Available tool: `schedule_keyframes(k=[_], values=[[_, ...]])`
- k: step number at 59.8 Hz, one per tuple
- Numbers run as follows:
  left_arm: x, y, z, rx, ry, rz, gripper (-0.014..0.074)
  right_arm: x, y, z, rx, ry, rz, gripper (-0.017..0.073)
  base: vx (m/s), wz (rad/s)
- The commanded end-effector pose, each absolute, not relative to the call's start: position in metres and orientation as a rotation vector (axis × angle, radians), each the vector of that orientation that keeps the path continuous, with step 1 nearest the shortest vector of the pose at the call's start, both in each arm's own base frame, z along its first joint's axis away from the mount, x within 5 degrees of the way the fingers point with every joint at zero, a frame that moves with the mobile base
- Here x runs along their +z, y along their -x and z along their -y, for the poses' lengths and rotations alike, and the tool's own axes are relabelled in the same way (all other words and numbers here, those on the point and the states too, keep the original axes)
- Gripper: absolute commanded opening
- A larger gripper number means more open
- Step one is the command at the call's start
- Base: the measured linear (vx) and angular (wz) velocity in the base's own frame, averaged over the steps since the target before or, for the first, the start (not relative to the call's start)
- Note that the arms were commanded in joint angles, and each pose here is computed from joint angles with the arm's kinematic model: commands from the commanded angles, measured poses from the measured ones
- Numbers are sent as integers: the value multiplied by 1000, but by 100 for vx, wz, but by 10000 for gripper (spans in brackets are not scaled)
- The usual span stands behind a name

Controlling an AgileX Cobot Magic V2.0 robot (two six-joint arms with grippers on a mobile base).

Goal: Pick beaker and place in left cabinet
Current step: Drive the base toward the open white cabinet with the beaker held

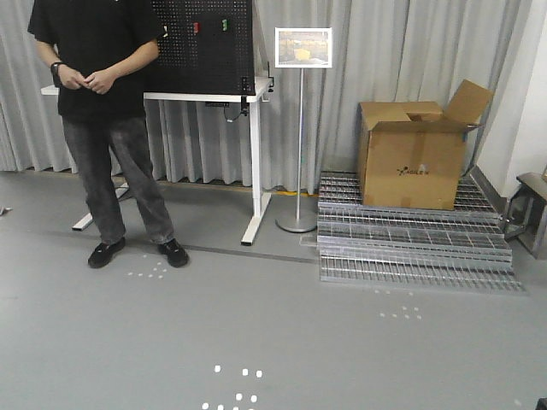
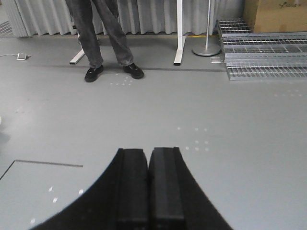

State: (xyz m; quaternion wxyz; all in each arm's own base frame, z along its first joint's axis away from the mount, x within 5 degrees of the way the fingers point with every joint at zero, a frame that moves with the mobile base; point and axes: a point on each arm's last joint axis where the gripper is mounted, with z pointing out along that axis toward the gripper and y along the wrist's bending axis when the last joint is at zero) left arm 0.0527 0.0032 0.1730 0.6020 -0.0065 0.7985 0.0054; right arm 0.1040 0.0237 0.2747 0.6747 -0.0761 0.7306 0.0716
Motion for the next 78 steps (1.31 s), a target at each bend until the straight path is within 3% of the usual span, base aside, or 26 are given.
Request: schedule_keyframes(k=[1,78], values=[[185,-53,-2,-4,2,-1750,3,286,-105,-21,123,162,-1610,-5,65,-1],[185,-53,-2,-4,2,-1750,3,286,-105,-21,123,162,-1610,-5,59,-14]])
